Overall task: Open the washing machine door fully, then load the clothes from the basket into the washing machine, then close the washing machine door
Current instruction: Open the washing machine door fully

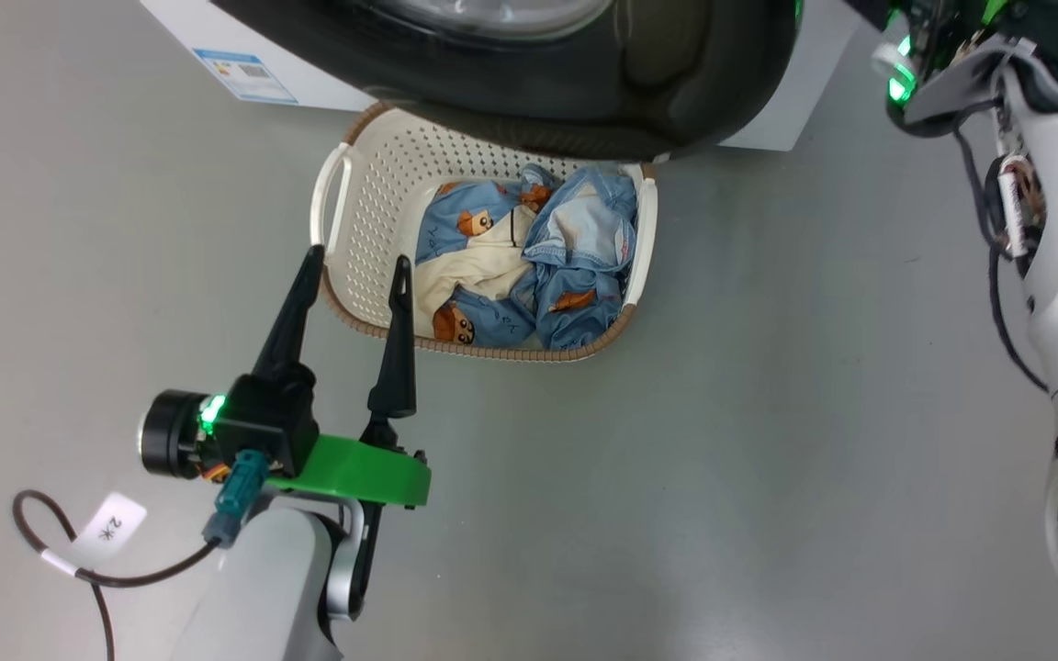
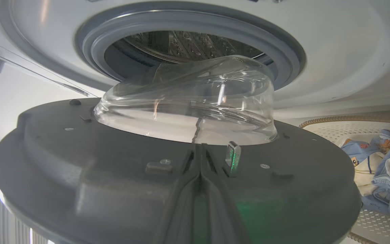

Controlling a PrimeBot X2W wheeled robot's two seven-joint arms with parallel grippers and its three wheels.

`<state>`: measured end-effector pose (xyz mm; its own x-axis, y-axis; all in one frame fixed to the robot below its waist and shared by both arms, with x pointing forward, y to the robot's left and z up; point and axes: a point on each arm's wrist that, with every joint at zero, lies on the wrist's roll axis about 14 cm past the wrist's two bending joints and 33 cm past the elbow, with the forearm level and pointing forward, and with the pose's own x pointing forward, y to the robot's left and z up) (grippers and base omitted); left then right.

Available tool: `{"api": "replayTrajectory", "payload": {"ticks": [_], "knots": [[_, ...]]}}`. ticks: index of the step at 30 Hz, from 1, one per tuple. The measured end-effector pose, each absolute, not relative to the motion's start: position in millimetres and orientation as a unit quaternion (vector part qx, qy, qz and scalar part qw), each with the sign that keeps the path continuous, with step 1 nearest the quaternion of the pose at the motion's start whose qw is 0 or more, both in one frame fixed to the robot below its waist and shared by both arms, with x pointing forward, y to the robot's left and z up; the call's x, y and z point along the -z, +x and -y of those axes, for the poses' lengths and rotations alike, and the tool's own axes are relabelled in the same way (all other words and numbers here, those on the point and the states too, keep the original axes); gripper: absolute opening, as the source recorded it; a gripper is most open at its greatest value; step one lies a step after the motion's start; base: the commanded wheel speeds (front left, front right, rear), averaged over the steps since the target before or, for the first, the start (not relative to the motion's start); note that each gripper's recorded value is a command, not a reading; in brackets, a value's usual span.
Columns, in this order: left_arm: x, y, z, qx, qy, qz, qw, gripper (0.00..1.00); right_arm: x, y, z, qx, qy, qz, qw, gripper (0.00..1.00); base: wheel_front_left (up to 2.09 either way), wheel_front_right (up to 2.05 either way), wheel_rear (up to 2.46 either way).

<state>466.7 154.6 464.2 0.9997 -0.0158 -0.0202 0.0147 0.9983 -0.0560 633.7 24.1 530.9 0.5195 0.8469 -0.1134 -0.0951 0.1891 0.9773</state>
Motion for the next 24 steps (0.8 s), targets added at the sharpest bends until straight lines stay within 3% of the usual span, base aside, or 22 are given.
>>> {"api": "replayTrajectory", "payload": {"ticks": [11, 24], "knots": [[-471, 457, -154, 0.007, -0.028, -0.007, 1.000, 1.00, -533, 583, -48, -0.399, 0.512, -0.369, 0.665, 0.00, 0.00, 0.00, 0.00], [-475, 430, -151, 0.015, -0.031, -0.013, 0.999, 1.00, -522, 524, -58, -0.409, 0.497, -0.398, 0.654, 0.00, 0.00, 0.00, 0.00]]}}
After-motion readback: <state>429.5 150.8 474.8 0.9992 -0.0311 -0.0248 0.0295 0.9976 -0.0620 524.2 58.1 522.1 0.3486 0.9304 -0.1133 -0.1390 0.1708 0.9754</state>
